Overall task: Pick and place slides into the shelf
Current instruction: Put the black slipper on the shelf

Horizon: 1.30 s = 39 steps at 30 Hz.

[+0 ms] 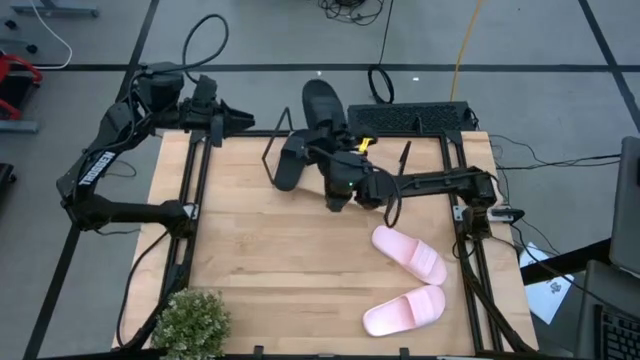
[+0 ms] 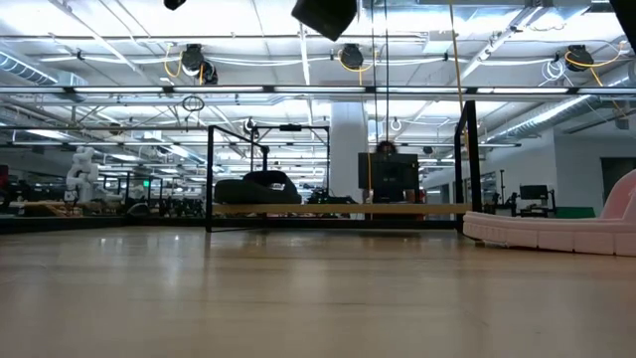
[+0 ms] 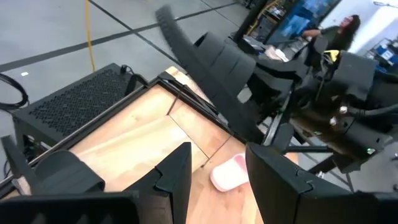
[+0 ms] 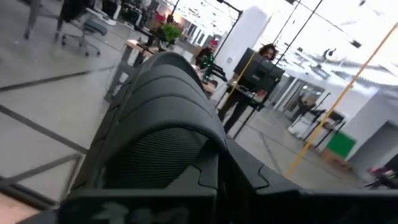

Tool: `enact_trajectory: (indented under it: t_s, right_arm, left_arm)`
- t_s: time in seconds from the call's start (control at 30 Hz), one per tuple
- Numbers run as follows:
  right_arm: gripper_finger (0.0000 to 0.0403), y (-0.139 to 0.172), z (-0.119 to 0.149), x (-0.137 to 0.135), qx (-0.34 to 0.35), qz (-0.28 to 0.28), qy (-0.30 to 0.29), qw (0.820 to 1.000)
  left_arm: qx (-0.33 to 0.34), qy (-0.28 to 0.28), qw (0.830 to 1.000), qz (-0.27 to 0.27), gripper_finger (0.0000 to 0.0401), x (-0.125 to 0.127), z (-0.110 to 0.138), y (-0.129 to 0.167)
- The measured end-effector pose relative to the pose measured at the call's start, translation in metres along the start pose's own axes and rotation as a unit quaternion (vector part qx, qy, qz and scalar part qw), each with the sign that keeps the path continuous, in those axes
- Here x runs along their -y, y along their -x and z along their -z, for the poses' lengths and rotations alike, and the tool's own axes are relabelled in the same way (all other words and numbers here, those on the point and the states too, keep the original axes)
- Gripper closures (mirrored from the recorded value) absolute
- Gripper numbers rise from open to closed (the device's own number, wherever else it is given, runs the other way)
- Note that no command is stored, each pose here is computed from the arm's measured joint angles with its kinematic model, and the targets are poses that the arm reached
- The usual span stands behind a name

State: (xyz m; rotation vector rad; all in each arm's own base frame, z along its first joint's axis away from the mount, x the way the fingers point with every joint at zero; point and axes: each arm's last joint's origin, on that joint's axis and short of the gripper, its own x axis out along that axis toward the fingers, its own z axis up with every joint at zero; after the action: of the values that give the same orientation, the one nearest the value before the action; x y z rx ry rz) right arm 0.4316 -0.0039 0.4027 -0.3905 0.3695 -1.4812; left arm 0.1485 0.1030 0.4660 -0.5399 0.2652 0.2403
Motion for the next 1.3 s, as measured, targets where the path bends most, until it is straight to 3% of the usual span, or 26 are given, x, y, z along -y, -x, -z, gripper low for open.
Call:
enact_trajectory:
  t_s: [0.3, 0.8, 0.93, 1.1, 1.3]
  right_arm:
    - [0.0403, 0.007, 0.004, -0.011, 0.004, -0.008, -0.012, 1.000]
    - [0.0403, -0.010, 0.022, -0.025, -0.005, 0.010, -0.004, 1.000]
    - [0.0403, -0.005, 0.023, -0.026, -0.002, 0.005, -0.041, 0.999]
    - [0.0403, -0.005, 0.016, -0.018, -0.002, 0.004, -0.091, 0.996]
    - [0.0403, -0.005, 0.007, -0.006, 0.024, -0.012, -0.077, 0.997]
  left_arm:
    - [-0.016, -0.020, 0.999, 0.027, 0.0254, 0.010, 0.004, -0.005]
    - [-0.021, -0.026, 0.999, 0.031, 0.0254, 0.013, 0.006, -0.006]
    - [-0.022, -0.027, 0.999, 0.031, 0.0254, 0.013, 0.006, -0.006]
    - [-0.020, -0.029, 0.999, 0.026, 0.0254, 0.013, 0.006, -0.006]
    - [-0.019, -0.040, 0.999, 0.026, 0.0254, 0.013, 0.006, -0.006]
